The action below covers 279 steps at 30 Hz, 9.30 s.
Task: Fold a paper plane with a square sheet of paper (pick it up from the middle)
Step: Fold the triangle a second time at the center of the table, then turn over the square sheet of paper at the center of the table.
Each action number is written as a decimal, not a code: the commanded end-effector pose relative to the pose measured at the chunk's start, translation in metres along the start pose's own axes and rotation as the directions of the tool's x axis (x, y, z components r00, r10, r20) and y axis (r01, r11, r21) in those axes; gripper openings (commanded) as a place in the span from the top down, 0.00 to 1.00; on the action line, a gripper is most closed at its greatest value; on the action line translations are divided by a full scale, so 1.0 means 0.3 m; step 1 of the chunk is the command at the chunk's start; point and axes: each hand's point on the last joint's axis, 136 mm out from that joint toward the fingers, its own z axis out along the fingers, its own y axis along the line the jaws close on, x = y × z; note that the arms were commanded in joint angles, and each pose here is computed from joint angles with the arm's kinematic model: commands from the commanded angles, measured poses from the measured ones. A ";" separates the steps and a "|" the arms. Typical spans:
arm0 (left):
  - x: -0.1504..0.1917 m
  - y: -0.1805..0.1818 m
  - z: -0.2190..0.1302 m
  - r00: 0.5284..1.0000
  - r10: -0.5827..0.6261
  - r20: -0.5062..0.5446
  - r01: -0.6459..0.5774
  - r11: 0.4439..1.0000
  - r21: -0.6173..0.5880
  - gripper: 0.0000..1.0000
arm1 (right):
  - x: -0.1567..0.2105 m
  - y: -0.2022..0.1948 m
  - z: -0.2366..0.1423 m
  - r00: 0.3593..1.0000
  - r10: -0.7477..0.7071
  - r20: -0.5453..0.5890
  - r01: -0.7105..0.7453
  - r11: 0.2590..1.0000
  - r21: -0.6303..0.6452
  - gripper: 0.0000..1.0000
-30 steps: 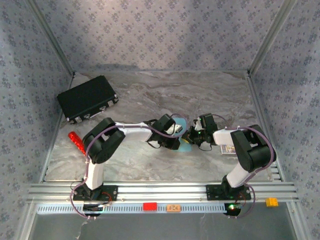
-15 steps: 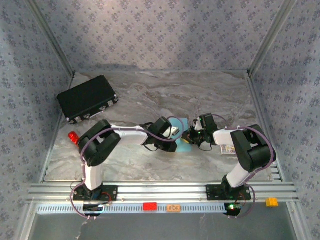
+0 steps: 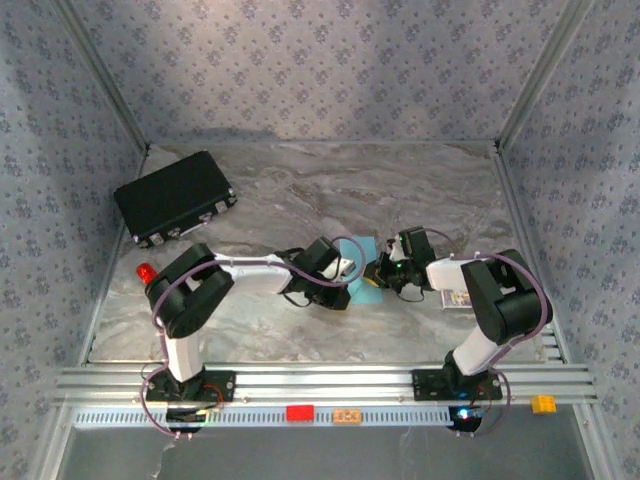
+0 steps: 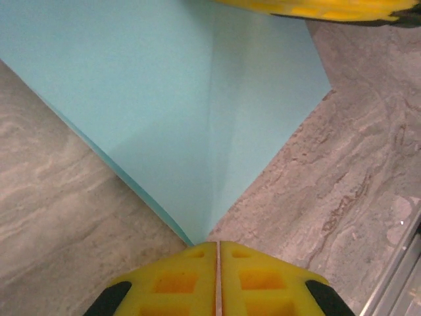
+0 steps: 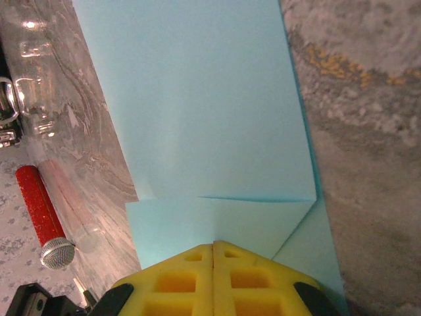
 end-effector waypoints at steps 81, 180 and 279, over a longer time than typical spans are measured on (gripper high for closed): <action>-0.082 0.064 0.054 0.989 -0.119 0.084 0.121 0.992 -0.024 1.00 | -0.029 -0.083 -0.017 0.998 0.063 -0.013 -0.062 0.995 0.074 0.94; 0.040 0.078 0.063 0.996 -0.092 0.012 0.093 0.995 -0.035 0.99 | 0.058 -0.018 0.009 0.998 -0.039 -0.056 0.045 0.994 0.100 0.93; -0.186 0.066 -0.001 0.985 -0.099 0.139 0.107 0.993 -0.045 0.92 | 0.138 -0.015 -0.185 1.000 -0.019 0.010 0.017 0.990 0.137 0.63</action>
